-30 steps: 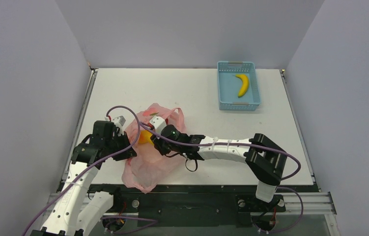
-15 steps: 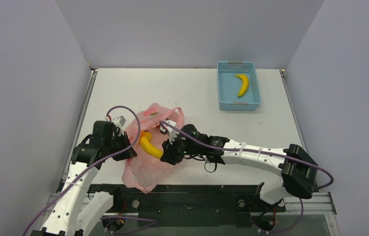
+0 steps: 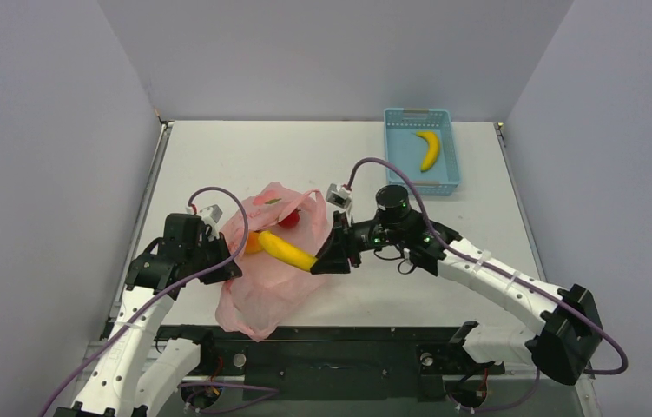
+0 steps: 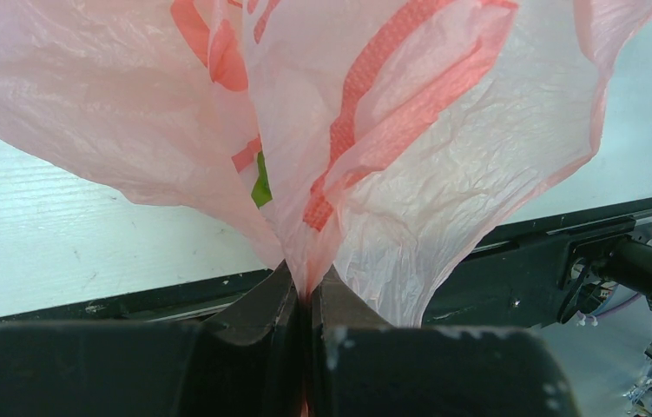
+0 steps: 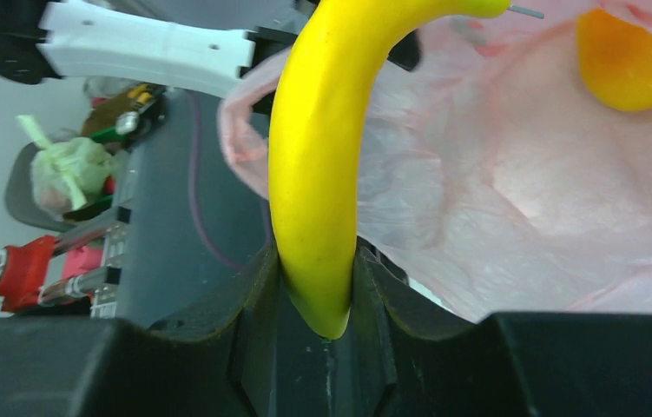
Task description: Take the fake fruits out of the plastic bag
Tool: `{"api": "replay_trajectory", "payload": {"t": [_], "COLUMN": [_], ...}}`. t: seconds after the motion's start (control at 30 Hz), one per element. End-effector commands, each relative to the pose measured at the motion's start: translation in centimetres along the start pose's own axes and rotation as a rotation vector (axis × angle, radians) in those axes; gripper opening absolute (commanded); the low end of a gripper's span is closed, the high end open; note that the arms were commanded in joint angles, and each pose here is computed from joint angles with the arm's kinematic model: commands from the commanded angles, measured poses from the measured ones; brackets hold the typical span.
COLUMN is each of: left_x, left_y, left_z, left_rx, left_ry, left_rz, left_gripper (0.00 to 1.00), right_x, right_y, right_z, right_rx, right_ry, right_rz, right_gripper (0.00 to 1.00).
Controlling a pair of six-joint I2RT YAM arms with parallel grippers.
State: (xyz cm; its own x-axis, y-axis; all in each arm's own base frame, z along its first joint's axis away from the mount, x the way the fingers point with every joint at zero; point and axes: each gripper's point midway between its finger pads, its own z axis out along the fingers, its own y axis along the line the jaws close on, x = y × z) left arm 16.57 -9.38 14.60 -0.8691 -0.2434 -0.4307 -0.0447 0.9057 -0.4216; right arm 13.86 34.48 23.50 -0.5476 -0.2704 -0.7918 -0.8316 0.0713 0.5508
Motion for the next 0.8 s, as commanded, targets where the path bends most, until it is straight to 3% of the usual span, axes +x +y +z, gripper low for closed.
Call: {"api": "replay_trajectory", "payload": {"t": [0.0,0.1,0.17,0.3,0.43,0.6,0.63,0.67,0.77], "left_x": [-1.6,-1.5,-1.5,-1.6,-1.6,-1.7,-1.7,-1.7,-1.7], "left_y": [-1.1,-1.1,-1.0,-1.0,-1.1,-1.1,-1.1,-1.1,-1.1], "left_z": [-0.5,-0.5,-0.5,-0.4,-0.5,-0.6,-0.7,-0.7,-0.8], "left_rx": [0.039,0.04,0.038,0.036,0.04,0.038,0.039,0.041,0.041], "left_ry": [-0.056,-0.055,-0.055,-0.057,-0.06,-0.07,-0.071,-0.073,-0.078], "left_rz": [0.03,0.031,0.031,0.028,0.034,0.031,0.032,0.033,0.034], "left_gripper": [0.01,0.01,0.01,0.01,0.01,0.01,0.02,0.02,0.01], "right_x": [-2.8,-4.7,-6.9,-11.9,-13.2,-12.8,-10.8,-12.1,-11.0], "right_y": [5.7,6.2,4.9,-2.9,-12.7,-20.0,-22.3,-22.9,-27.0], "right_z": [-3.7,-5.7,-7.2,-12.3,-18.6,-23.7,-24.1,-25.5,-26.3], "right_rx": [-0.236,-0.226,-0.124,0.296,0.764,1.172,1.257,1.329,1.437], "right_ry": [-0.071,-0.125,-0.207,-0.451,-0.554,-0.457,-0.366,-0.375,-0.217], "right_rz": [-0.095,-0.128,-0.148,-0.096,0.095,0.186,0.222,0.206,0.202], "right_gripper": [0.0,0.0,0.0,0.0,0.0,0.0,0.0,0.0,0.0]}}
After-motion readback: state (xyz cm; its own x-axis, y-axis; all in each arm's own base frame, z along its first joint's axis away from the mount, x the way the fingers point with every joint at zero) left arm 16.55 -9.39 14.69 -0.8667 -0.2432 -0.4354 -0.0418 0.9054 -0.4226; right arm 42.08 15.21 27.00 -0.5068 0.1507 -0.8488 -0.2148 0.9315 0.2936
